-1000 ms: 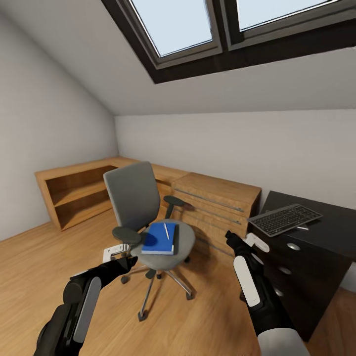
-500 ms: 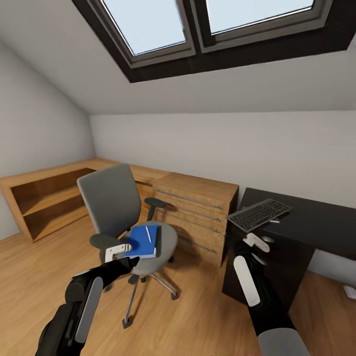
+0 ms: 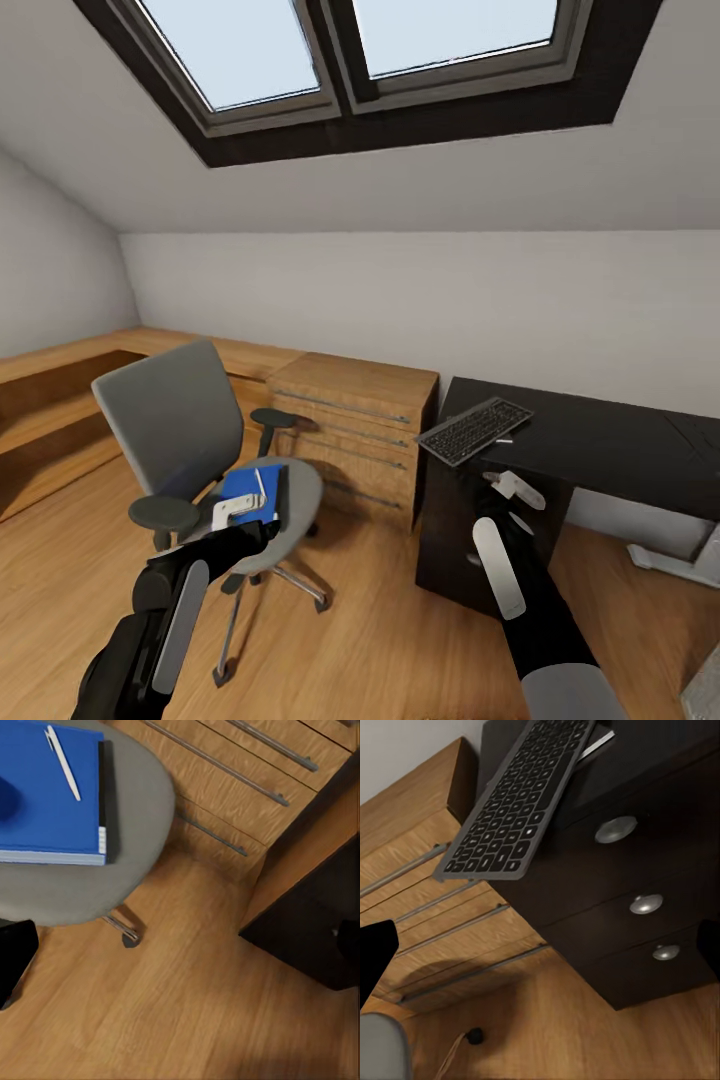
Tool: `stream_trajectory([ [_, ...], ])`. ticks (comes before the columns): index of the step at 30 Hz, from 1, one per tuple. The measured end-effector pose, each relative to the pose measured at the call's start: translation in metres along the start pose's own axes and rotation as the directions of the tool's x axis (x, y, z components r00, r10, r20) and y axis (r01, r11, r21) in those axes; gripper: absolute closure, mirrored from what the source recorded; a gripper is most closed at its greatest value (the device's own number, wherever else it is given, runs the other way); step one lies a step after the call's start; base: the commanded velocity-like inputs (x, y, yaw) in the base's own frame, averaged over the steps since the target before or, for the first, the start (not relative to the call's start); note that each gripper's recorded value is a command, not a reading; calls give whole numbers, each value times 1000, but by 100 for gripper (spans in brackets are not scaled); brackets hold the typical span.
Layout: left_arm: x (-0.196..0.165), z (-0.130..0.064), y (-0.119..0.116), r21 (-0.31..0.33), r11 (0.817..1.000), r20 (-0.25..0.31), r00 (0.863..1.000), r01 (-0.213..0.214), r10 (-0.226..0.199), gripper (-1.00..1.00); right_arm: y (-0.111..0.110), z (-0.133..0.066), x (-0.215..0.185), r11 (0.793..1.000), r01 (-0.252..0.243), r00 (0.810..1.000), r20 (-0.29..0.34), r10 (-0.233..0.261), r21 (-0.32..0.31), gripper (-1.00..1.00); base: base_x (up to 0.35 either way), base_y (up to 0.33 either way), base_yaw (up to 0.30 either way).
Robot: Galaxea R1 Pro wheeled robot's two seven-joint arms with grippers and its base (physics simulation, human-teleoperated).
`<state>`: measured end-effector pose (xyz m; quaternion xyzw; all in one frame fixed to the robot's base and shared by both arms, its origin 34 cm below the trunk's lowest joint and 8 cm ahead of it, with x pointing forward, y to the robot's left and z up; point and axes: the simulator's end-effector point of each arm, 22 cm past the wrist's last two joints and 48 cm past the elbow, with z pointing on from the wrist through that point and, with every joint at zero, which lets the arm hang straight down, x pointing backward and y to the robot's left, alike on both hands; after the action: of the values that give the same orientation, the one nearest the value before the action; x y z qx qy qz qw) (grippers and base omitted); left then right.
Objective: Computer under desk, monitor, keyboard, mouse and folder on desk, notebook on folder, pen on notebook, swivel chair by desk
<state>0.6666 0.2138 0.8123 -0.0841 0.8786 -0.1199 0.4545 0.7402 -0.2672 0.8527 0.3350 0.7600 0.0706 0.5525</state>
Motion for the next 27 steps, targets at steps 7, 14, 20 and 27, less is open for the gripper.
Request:
stream_trajectory([
  [7,-8,-5,-2,-15,1000,-6,1000,-5,5,-100,5,-3,-9,1000,1,1000,-3,-1,2,-100,0,0,-273],
  [14,-16,-9,-5,-16,1000,-11,1000,-6,5,-100,10,-5,-15,1000,4,1000,-8,-4,8,-100,0,0,-265],
  [20,-22,-13,-7,-18,1000,-17,1000,-5,5,-100,13,-6,-20,1000,6,1000,-13,-6,13,-100,0,0,-216],
  [27,-29,-17,-9,-19,1000,-23,1000,-4,3,-100,18,-9,-26,1000,8,1000,-21,-8,17,-100,0,0,-57],
])
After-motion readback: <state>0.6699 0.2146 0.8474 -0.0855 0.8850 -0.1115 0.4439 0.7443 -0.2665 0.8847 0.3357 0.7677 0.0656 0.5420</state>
